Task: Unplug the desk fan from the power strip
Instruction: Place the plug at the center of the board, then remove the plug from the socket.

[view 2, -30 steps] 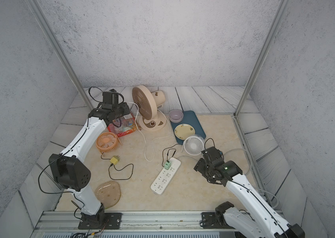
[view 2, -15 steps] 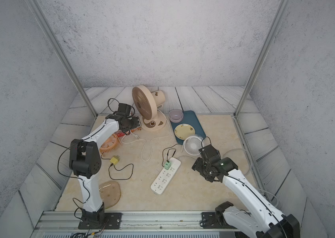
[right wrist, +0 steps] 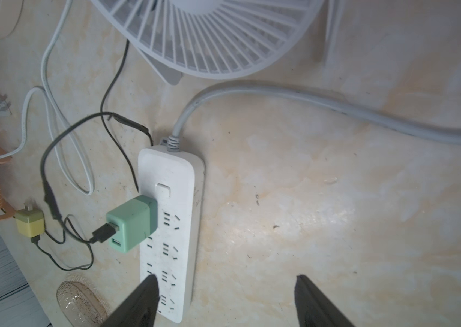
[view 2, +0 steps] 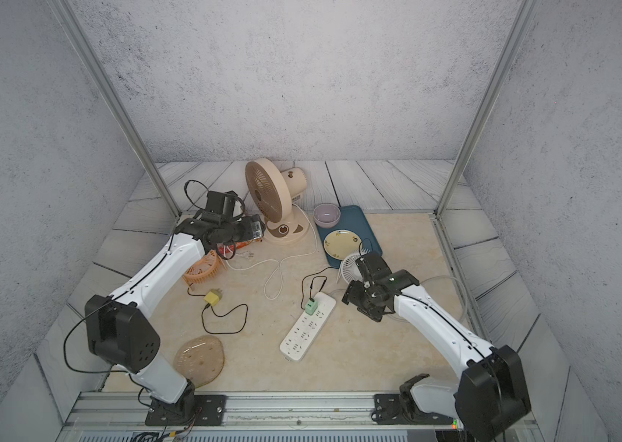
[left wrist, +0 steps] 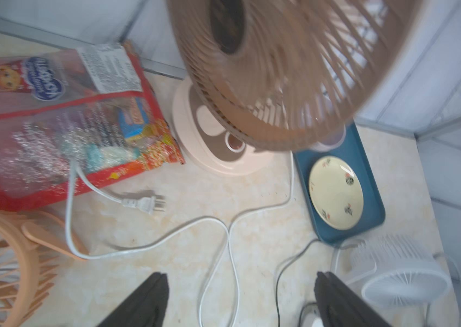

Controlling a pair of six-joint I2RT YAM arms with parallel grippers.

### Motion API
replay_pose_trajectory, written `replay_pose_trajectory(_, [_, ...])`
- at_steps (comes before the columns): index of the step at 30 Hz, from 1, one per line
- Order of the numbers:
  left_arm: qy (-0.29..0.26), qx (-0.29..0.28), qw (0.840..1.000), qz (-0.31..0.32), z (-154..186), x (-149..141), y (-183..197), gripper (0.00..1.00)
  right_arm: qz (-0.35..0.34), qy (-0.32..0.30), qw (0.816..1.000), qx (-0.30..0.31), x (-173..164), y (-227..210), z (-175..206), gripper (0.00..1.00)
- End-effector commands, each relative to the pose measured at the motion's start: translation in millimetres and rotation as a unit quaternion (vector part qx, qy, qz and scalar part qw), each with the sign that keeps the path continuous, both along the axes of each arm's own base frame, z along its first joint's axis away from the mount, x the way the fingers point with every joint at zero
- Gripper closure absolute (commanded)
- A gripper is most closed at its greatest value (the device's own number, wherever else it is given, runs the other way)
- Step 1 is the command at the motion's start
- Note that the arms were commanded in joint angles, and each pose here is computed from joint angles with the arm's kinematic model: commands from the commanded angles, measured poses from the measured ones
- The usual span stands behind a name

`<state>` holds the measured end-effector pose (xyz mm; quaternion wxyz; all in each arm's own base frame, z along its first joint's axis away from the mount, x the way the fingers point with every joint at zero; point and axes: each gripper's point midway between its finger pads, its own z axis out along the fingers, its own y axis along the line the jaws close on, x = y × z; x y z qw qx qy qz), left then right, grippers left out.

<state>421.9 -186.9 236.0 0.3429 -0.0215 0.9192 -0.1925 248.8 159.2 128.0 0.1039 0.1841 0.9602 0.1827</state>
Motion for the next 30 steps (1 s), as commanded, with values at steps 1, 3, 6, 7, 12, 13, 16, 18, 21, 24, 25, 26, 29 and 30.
replay_pose_trajectory(1, [0.071, -0.004, 0.997, -0.034, -38.0, -49.4, -17.1, 0.20, 0.040, -0.011, 0.999, 0.012, 10.4, 19.3, 11.9, 0.23])
replay_pose_trajectory(3, [0.094, -0.017, 0.994, -0.043, -52.2, -71.7, -21.7, 0.23, 0.052, -0.003, 0.999, 0.010, 14.3, 28.2, 9.8, 0.22])
replay_pose_trajectory(6, [0.099, -0.023, 0.992, -0.074, -62.3, -99.3, -28.6, 0.29, 0.055, 0.018, 0.998, 0.009, 16.3, 36.9, 1.2, 0.22])
replay_pose_trajectory(7, [0.094, -0.027, 0.991, -0.088, -61.6, -106.6, -32.6, 0.30, 0.051, 0.027, 0.998, 0.013, 16.2, 39.4, -2.7, 0.23])
replay_pose_trajectory(12, [0.048, 0.013, 0.981, -0.190, -51.7, -144.4, -66.8, 0.33, 0.034, 0.067, 0.996, 0.051, 12.7, 54.2, -28.3, 0.29])
replay_pose_trajectory(13, [0.041, 0.030, 0.976, -0.212, -53.5, -152.2, -75.3, 0.32, 0.033, 0.075, 0.995, 0.057, 11.1, 56.6, -34.0, 0.30])
replay_pose_trajectory(16, [0.049, 0.057, 0.966, -0.247, -63.7, -167.3, -94.9, 0.32, 0.023, 0.092, 0.993, 0.075, 8.2, 62.2, -48.5, 0.32])
replay_pose_trajectory(18, [0.054, 0.064, 0.961, -0.262, -69.4, -172.4, -106.8, 0.30, 0.011, 0.099, 0.991, 0.093, 6.9, 66.1, -56.8, 0.33])
replay_pose_trajectory(21, [0.056, 0.082, 0.954, -0.284, -76.8, -175.1, -123.9, 0.27, -0.001, 0.113, 0.986, 0.126, 5.6, 75.1, -70.8, 0.35])
replay_pose_trajectory(24, [0.065, 0.104, 0.945, -0.302, -86.0, -175.2, -137.0, 0.27, 0.001, 0.119, 0.984, 0.130, 5.2, 77.3, -76.6, 0.37])
replay_pose_trajectory(25, [0.068, 0.112, 0.943, -0.306, -88.5, -175.0, -140.1, 0.27, 0.002, 0.118, 0.985, 0.125, 5.4, 76.5, -77.4, 0.37])
replay_pose_trajectory(26, [0.071, 0.121, 0.941, -0.309, -91.3, -174.6, -141.6, 0.27, 0.003, 0.118, 0.986, 0.122, 5.5, 75.6, -78.3, 0.37])
replay_pose_trajectory(29, [0.077, 0.133, 0.936, -0.317, -99.2, -173.5, -146.0, 0.27, 0.006, 0.124, 0.985, 0.120, 5.2, 76.5, -83.6, 0.37])
replay_pose_trajectory(30, [0.079, 0.134, 0.935, -0.319, -101.9, -173.2, -147.5, 0.27, 0.005, 0.127, 0.985, 0.120, 5.1, 76.7, -85.7, 0.38])
